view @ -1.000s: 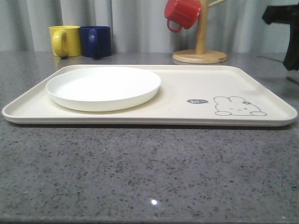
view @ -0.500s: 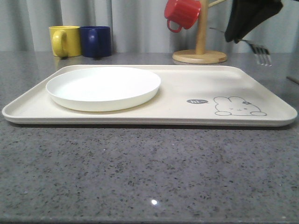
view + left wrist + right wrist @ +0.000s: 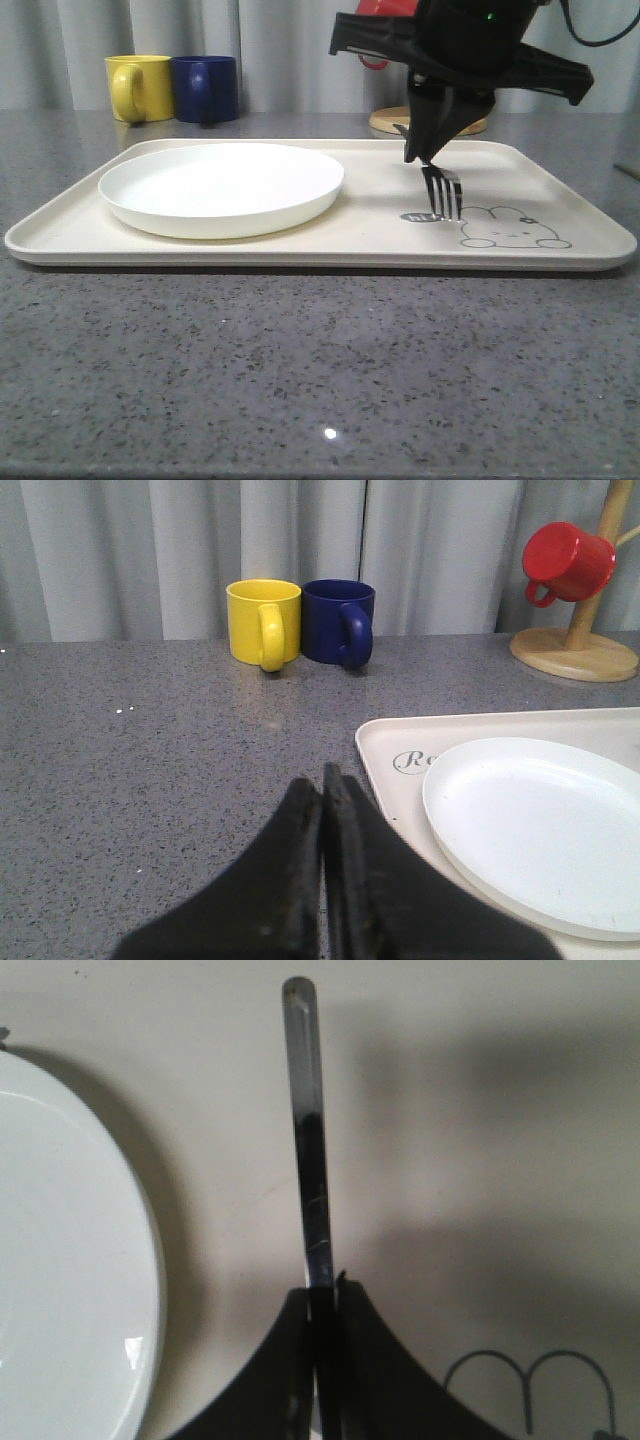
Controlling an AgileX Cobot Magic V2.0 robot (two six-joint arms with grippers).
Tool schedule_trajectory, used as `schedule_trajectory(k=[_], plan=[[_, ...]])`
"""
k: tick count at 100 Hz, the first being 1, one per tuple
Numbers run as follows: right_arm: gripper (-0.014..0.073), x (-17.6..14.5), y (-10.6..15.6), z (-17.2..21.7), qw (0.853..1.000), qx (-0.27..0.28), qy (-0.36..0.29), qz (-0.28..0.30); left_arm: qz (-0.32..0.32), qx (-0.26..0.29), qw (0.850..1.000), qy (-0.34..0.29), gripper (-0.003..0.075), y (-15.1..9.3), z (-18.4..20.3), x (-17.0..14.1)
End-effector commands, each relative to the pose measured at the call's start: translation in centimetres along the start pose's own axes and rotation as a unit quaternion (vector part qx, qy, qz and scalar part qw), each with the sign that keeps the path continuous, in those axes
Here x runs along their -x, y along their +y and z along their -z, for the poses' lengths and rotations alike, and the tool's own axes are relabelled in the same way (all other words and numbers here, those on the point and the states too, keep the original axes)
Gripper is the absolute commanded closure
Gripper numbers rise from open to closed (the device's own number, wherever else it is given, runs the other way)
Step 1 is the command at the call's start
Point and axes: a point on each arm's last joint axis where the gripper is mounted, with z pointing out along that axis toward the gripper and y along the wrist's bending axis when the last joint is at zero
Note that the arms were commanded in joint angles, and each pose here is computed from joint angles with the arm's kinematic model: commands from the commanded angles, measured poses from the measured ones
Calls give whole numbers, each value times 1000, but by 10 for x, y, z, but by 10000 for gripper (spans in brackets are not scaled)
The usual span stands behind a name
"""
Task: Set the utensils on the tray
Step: 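Carry the fork with the right gripper onto the tray beside the plate, then open the right gripper to release the fork and lift away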
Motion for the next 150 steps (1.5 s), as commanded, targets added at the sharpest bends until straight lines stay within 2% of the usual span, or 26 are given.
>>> schedule_trajectory(k=[1,23,72,81,98,110,133,150], plan=[[624,15,10,19,998,41,-56,0,5,13,999,-50,738,2,2,16],[624,16,14,16,996,55,-66,-11,5,13,999,-50,738,2,2,16],[608,10,14,-9,999,39,-34,-17,5,13,999,-50,738,2,2,16],[547,10,14,-9,999,39,-34,-18,5,13,999,-50,738,2,2,16],[335,9,14,-9,999,39,-34,-18,5,13,999,-50,738,2,2,16],[230,10,14,-9,999,39,-34,-18,5,13,999,-50,738,2,2,16],[210,11,14,-3,998,43,-39,-18,5,13,999,-50,738,2,2,16],[210,19,15,28,996,58,-65,-6,5,13,999,-50,738,2,2,16]])
